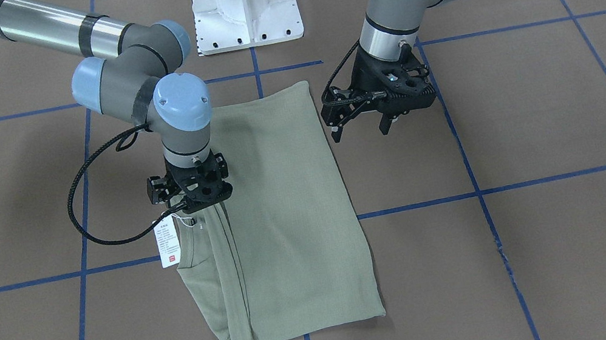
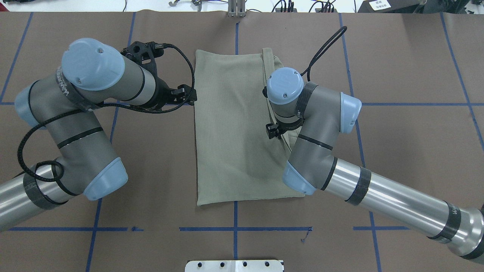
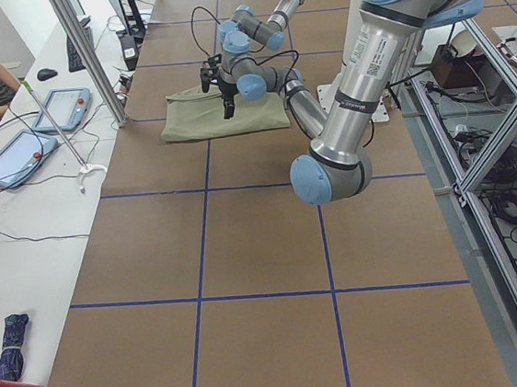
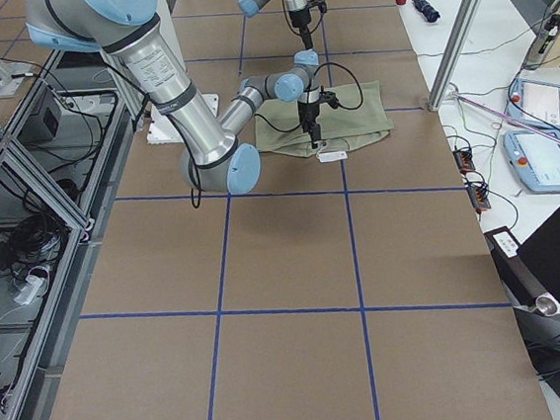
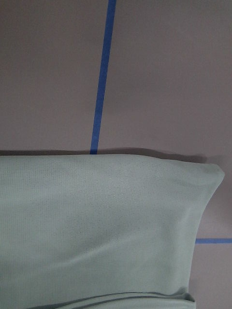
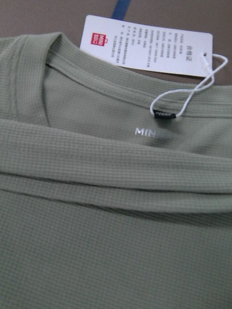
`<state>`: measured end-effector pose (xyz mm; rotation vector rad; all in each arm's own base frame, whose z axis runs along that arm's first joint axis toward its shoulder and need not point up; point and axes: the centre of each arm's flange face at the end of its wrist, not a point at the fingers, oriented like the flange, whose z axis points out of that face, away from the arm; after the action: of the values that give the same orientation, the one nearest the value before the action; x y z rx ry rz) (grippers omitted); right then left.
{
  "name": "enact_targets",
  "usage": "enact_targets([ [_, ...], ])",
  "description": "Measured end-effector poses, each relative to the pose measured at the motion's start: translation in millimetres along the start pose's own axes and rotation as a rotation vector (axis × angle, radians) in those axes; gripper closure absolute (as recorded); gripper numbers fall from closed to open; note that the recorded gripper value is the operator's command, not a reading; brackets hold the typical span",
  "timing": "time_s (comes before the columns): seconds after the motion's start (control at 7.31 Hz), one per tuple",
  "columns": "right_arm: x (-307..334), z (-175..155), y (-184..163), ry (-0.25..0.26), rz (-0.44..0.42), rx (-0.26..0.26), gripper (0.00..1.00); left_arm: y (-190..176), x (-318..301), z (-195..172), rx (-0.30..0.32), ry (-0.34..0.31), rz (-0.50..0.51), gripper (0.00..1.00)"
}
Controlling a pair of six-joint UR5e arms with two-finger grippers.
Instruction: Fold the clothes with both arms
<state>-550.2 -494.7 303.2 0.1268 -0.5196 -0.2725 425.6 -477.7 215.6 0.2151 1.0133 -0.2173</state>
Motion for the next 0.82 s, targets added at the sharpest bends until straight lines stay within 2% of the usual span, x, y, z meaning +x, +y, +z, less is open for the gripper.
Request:
enact_targets([
  [0.55,56,15,2,-0.01,-0.011,-0.023,0.0,1,0,1,-0.002,0.0,-0.002,0.0],
  [0.82,85,3,-2,-0.069,0.001,-0.017,0.0,2,1,0,-0.002,0.004,-0.005,0.0],
])
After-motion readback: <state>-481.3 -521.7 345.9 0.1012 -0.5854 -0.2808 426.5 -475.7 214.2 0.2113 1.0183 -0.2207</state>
